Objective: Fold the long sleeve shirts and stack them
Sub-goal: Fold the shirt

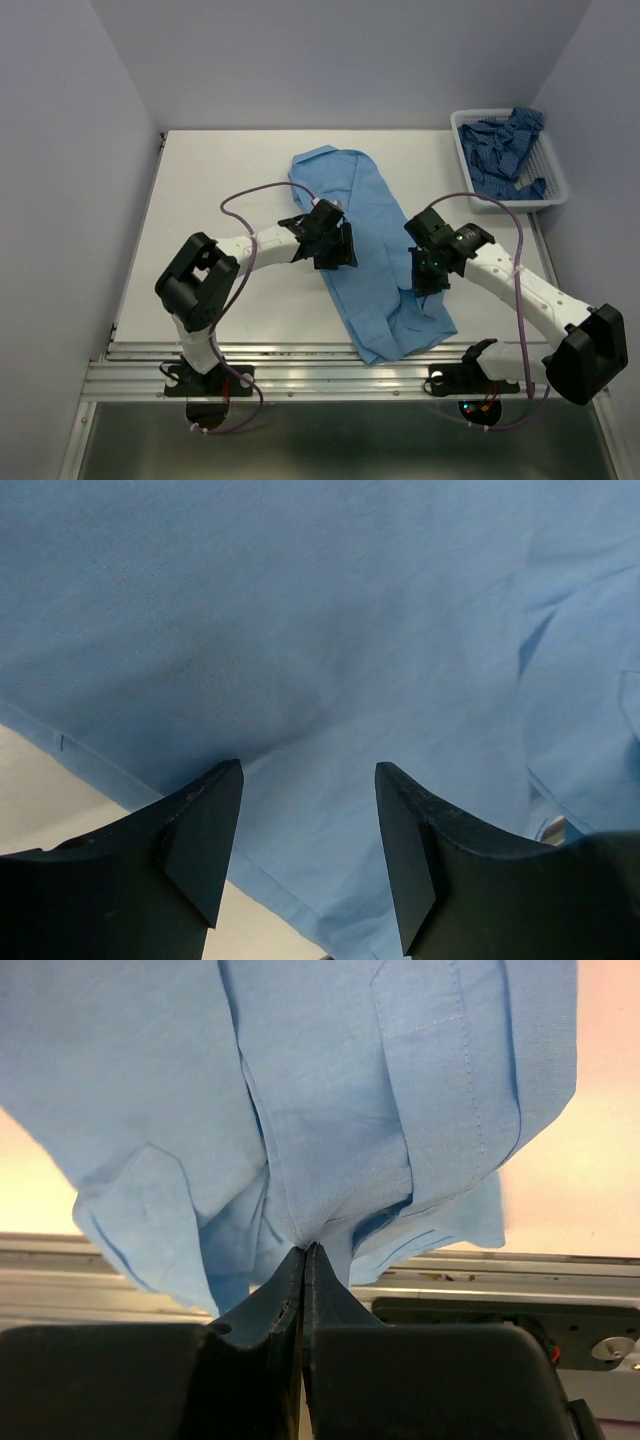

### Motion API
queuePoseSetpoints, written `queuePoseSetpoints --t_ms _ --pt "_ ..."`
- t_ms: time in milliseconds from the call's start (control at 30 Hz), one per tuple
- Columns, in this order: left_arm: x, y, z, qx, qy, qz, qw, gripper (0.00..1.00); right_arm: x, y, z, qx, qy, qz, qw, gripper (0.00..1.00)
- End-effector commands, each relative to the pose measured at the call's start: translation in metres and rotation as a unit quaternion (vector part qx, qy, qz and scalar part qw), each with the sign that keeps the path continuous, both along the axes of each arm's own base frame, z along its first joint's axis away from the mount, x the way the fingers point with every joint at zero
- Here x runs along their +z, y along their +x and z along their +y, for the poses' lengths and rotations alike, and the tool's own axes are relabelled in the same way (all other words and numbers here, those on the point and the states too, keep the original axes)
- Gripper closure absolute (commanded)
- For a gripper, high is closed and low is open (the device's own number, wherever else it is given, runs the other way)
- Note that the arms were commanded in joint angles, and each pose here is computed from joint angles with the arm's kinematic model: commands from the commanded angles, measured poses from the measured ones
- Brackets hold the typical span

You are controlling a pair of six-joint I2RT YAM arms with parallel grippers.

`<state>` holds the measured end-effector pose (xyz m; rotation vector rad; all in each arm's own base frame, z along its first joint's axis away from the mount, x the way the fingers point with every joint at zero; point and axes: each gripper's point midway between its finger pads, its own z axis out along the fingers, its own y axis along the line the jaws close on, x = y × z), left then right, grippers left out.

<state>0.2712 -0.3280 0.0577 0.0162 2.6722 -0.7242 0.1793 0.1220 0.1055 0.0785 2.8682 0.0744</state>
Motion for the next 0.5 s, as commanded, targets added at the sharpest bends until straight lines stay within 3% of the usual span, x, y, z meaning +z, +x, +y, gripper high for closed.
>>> queuePoseSetpoints --t_ms 0,67,133,467 --pt "0.006 0.007 -0.016 -0.022 -0.020 -0.014 0.999 0.33 0.017 -0.008 0.014 0.024 0.049 0.007 0.998 0.99" --pt "0.002 0.008 -0.016 -0.020 -0.017 -0.011 1.000 0.33 0.018 -0.011 0.036 0.053 0.106 0.017 0.993 0.99" --pt "-0.003 0.007 -0.015 -0.019 -0.013 -0.006 1.000 0.33 0.008 -0.013 0.042 0.069 0.116 0.033 0.990 0.99" --pt "-0.006 0.008 -0.012 -0.008 -0.006 -0.003 1.000 0.33 -0.037 -0.029 0.033 0.103 0.072 0.116 0.985 0.91"
